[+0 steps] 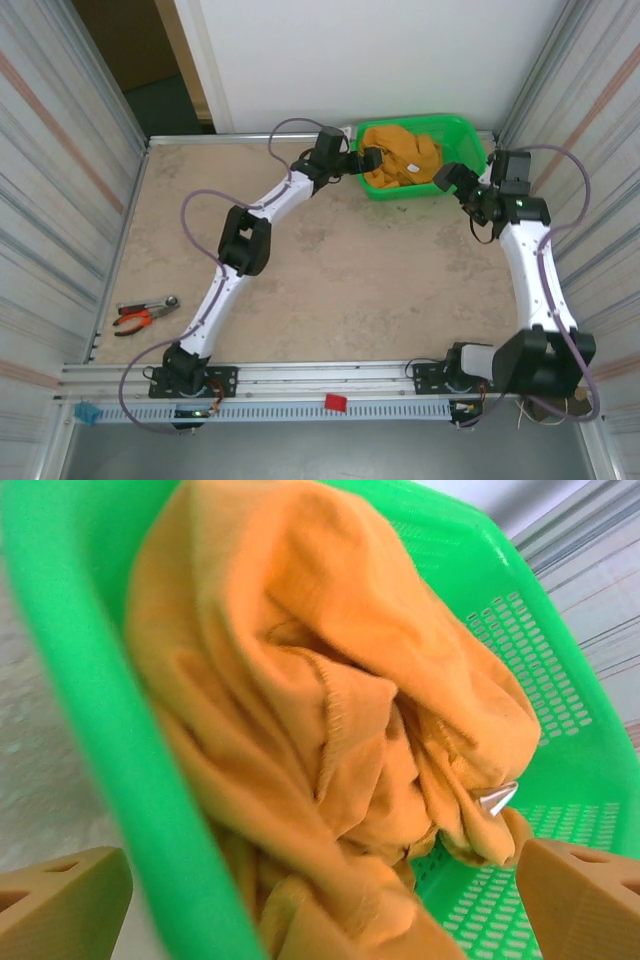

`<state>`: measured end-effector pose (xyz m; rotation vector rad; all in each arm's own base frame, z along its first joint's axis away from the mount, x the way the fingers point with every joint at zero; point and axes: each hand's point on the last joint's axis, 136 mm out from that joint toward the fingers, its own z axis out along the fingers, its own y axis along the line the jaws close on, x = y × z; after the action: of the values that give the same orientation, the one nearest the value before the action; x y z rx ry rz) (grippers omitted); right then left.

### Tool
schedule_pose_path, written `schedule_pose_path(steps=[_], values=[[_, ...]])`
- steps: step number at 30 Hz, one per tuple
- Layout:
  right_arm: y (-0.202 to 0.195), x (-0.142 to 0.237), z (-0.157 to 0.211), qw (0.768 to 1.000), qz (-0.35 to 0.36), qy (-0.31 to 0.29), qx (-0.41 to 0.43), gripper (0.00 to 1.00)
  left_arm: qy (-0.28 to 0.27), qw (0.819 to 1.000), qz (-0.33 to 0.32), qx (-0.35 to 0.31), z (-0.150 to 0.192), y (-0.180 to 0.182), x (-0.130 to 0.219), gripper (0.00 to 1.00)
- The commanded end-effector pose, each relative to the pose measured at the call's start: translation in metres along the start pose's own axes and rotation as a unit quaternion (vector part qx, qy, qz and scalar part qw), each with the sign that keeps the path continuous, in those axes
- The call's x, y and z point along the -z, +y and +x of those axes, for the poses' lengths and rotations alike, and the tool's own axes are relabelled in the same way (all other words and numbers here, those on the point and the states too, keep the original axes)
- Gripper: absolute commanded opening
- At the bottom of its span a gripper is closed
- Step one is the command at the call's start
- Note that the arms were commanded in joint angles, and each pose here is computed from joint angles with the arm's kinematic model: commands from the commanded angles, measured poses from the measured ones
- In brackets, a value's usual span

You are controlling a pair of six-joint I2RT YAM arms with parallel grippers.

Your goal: Fold the inside-out t-shirt

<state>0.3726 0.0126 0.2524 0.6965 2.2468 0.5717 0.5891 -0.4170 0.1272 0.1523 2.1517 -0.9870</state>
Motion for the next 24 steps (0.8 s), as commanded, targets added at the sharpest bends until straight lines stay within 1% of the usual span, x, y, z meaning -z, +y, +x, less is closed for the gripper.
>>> schedule_pose_path(steps=[1, 3, 5, 9, 13, 18, 24], values=[[0.022, -0.017, -0.009, 1.0, -0.025, 0.014, -0.011, 0.95, -0.077, 0.997, -0.003, -0.003, -0.076, -0.012, 0.061, 0.99], [0.031, -0.031, -0.021, 1.0, -0.025, 0.002, 0.002, 0.95, -0.075, 0.997, -0.02, -0.009, -0.084, -0.016, 0.082, 0.99], [0.038, -0.05, -0.033, 1.0, -0.013, 0.009, 0.013, 0.92, -0.064, 0.997, -0.029, -0.016, -0.085, -0.023, 0.099, 0.99], [0.046, -0.097, -0.055, 0.997, 0.04, 0.018, 0.056, 0.89, -0.053, 0.997, -0.045, -0.023, -0.074, -0.032, 0.137, 0.99], [0.043, -0.136, -0.069, 0.992, 0.098, 0.015, 0.081, 0.89, -0.047, 0.997, -0.054, -0.024, -0.057, -0.038, 0.177, 0.99], [0.025, -0.185, -0.073, 0.981, 0.163, 0.016, 0.106, 0.91, -0.033, 0.997, -0.07, -0.015, -0.025, -0.033, 0.217, 0.99], [0.01, -0.241, -0.06, 0.975, 0.184, 0.051, 0.112, 0.92, -0.009, 0.997, -0.073, 0.009, 0.015, -0.023, 0.242, 0.99]])
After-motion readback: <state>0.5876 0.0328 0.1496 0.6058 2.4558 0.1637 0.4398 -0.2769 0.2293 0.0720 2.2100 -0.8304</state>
